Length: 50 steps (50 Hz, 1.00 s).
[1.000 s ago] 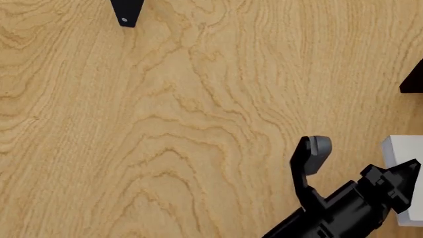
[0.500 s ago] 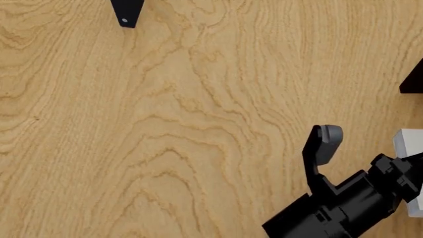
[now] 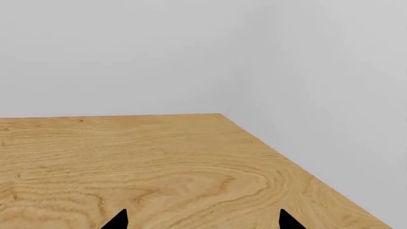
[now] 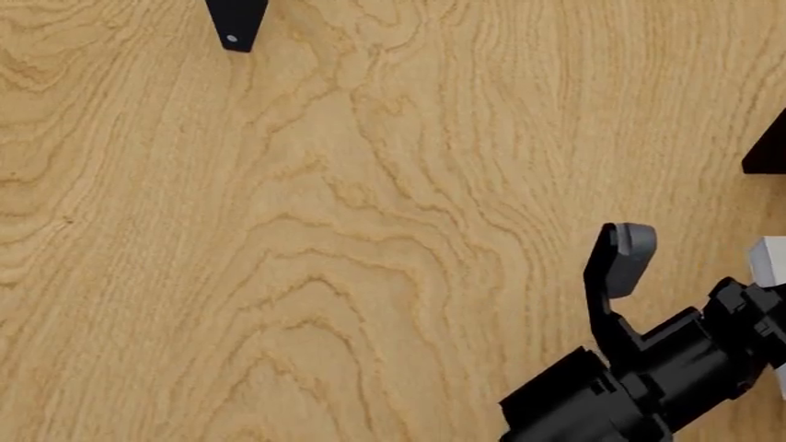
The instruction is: Pick up the book on the right and place it on the cabinet shelf.
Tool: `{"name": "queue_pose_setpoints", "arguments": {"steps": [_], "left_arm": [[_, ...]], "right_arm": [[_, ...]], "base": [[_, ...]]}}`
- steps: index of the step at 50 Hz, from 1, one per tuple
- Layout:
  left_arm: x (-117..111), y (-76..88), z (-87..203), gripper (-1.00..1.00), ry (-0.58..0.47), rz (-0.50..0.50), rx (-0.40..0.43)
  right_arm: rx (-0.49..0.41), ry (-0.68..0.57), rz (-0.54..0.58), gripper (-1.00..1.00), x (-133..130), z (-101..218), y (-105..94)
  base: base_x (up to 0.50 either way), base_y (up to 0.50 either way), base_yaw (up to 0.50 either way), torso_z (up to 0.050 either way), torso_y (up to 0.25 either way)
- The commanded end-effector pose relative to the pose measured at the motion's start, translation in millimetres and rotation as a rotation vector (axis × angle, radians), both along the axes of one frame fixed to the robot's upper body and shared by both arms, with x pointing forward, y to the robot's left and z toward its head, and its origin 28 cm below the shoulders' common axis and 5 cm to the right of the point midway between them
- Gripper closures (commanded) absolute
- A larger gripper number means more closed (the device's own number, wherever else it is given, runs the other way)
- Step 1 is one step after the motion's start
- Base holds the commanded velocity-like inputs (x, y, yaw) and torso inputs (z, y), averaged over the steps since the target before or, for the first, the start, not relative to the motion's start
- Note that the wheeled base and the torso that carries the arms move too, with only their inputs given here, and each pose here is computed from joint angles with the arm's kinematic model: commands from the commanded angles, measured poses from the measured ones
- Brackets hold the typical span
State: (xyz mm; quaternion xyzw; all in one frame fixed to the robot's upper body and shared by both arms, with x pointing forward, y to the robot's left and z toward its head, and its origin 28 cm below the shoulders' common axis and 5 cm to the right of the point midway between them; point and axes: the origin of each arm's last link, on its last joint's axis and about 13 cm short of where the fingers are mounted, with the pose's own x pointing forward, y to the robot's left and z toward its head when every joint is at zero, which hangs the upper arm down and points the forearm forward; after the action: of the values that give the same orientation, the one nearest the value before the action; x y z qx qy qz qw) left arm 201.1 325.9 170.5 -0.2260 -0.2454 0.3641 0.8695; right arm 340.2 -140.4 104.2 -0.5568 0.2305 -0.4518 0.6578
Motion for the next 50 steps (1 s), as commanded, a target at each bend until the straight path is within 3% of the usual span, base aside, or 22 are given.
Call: {"name": "queue_pose_setpoints", "arguments": {"steps": [1, 19, 24, 39, 40, 50], "left_arm": [[0.3, -0.3, -0.5, -1.0, 0.0, -0.002, 0.004], [0.4, -0.3, -0.4, -1.0, 0.001, -0.002, 0.004], [0.7, -0.2, -0.6, -1.0, 0.002, -0.002, 0.004], [0.0, -1.0, 0.1, -1.0, 0.003, -0.003, 0.006], [-0.4, -1.2, 0.6, -1.0, 0.002, -0.002, 0.008], [0.4, -0.7, -0.4, -1.0, 0.004, -0.001, 0.007]], "right_arm": [[0.211, 0.075, -0.071, 1.0, 0.7, -10.6, -23.2], [0.258, 0.084, -0.068, 1.0, 3.6, -13.5, -27.1], [0.331, 0.093, -0.063, 1.0, 6.0, -16.2, -28.3], [0.358, 0.09, -0.048, 1.0, 7.3, -20.8, -28.3], [0.36, 0.092, -0.045, -1.0, 7.2, -20.9, -28.1], [0.367, 0.104, -0.026, -1.0, 7.2, -20.0, -26.9]], "base": [[0.0, 0.0, -0.01, 0.0, 0.0], [0.0, -0.01, -0.01, -0.002, -0.007], [0.01, -0.01, -0.01, -0.002, -0.011], [0.01, -0.01, -0.01, -0.005, -0.013], [0.01, -0.01, -0.01, -0.01, -0.014], [0.0, -0.01, -0.01, -0.006, -0.017]]}}
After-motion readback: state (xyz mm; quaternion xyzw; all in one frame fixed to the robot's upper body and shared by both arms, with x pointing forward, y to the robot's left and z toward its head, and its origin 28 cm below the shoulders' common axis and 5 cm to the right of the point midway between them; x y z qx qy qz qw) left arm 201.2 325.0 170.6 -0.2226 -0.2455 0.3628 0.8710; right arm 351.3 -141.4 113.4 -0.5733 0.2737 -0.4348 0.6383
